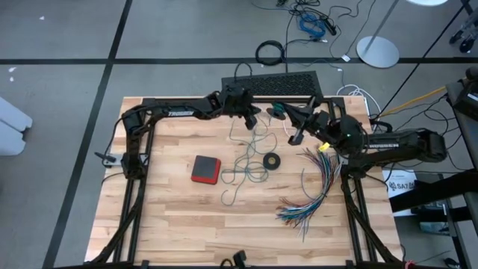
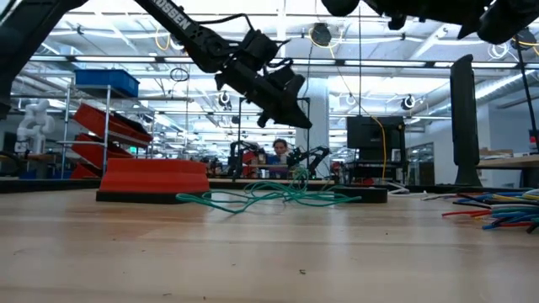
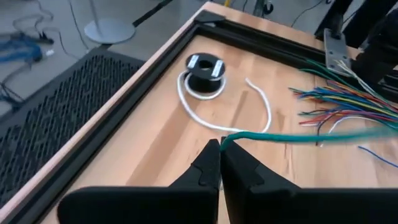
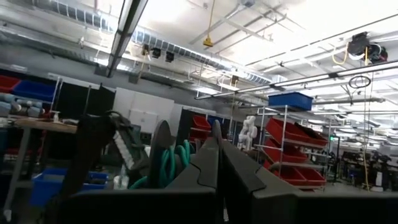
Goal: Coiling cords
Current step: Coil the green wire cable on the spool
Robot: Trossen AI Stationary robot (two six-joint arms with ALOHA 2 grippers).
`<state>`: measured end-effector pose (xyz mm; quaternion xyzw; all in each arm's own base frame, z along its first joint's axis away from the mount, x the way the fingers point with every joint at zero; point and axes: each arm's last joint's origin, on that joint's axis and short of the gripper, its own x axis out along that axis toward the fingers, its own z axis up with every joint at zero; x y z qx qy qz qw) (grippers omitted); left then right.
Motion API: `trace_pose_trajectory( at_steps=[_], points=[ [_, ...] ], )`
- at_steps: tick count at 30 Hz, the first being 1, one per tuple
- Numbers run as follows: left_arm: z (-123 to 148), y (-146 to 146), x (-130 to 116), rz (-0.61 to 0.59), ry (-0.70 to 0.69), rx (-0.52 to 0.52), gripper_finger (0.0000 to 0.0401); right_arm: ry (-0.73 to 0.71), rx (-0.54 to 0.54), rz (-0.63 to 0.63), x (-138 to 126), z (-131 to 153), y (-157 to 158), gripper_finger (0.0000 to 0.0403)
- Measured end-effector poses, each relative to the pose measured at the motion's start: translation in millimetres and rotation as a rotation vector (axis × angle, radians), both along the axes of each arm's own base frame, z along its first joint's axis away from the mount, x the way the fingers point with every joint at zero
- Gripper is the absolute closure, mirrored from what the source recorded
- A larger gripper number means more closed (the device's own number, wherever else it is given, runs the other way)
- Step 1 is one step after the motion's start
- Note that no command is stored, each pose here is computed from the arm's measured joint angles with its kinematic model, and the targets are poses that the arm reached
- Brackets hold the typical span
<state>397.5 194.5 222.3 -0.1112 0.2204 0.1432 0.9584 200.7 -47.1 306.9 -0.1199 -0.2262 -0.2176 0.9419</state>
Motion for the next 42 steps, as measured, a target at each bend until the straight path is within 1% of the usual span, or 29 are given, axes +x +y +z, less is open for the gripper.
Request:
trace_pose_trajectory(
  at_steps=[3, 5, 7, 9, 10, 12, 15, 18, 21, 23, 25, 28, 31, 36, 39, 40, 42],
  points=[
    [-1.8, 10.5, -6.6, 0.004, 0.012, -0.025, 0.0393, 0.012, 0.004, 0.005, -3.6, 1.9, 2.0, 0.0403],
    [-2.0, 12.9, -8.3, -0.021, 0.007, -0.042, 0.0393, 0.028, 0.007, 0.005, -4.3, 1.4, 2.1, 0.0403],
    [-0.8, 8.9, -6.1, -0.087, -0.014, -0.054, 0.0392, 0.035, 0.010, 0.002, -4.1, 0.7, 1.9, 0.0403],
    [1.2, -0.3, -1.1, -0.195, -0.036, -0.014, 0.0381, 0.036, 0.006, 0.000, -4.1, 0.7, 1.8, 0.0403],
    [2.1, -4.9, 1.4, -0.232, -0.046, 0.004, 0.0370, 0.037, 0.004, -0.002, -4.1, 0.7, 1.8, 0.0403],
    [4.1, -11.6, 5.3, -0.263, -0.071, -0.003, 0.0338, 0.036, 0.004, -0.002, -4.1, 0.8, 1.8, 0.0403],
    [7.2, -14.2, 7.9, -0.261, -0.103, -0.011, 0.0278, 0.036, 0.003, -0.002, -4.1, 0.8, 1.8, 0.0403],
    [6.2, -9.3, 5.3, -0.240, -0.092, -0.016, 0.0212, 0.039, 0.001, -0.003, -4.1, 0.7, 1.8, 0.0403],
    [5.7, -1.3, 0.9, -0.225, -0.094, -0.052, 0.0151, 0.041, 0.001, -0.003, -4.0, 0.5, 1.8, 0.0403],
    [4.7, 3.5, -2.3, -0.231, -0.089, -0.069, 0.0118, 0.042, 0.001, -0.003, -3.9, 0.4, 1.8, 0.0403],
    [3.3, 8.8, -6.3, -0.219, -0.072, -0.081, 0.0097, 0.043, -0.001, 0.001, -3.8, 0.3, 1.9, 0.0403],
    [-2.3, 18.3, -16.7, -0.240, -0.014, -0.111, 0.0082, 0.050, -0.003, 0.000, -3.6, -0.1, 1.9, 0.0403],
    [-11.8, 30.6, -33.4, -0.288, 0.066, -0.172, 0.0079, 0.057, -0.002, 0.001, -3.3, -0.8, 1.9, 0.0403],
    [-24.1, 43.6, -56.9, -0.307, 0.199, -0.204, 0.0079, 0.065, 0.000, 0.001, -3.0, -1.4, 1.8, 0.0403],
    [-22.8, 48.3, -59.1, -0.320, 0.173, -0.197, 0.0079, 0.069, 0.004, 0.004, -2.7, -2.0, 1.8, 0.0403],
    [-20.1, 48.2, -56.3, -0.343, 0.133, -0.186, 0.0079, 0.069, 0.005, 0.004, -2.7, -2.0, 1.8, 0.0403],
    [-10.7, 40.3, -42.9, -0.426, 0.010, -0.171, 0.0079, 0.071, 0.006, 0.005, -2.6, -2.2, 1.8, 0.0403]
  ],
)
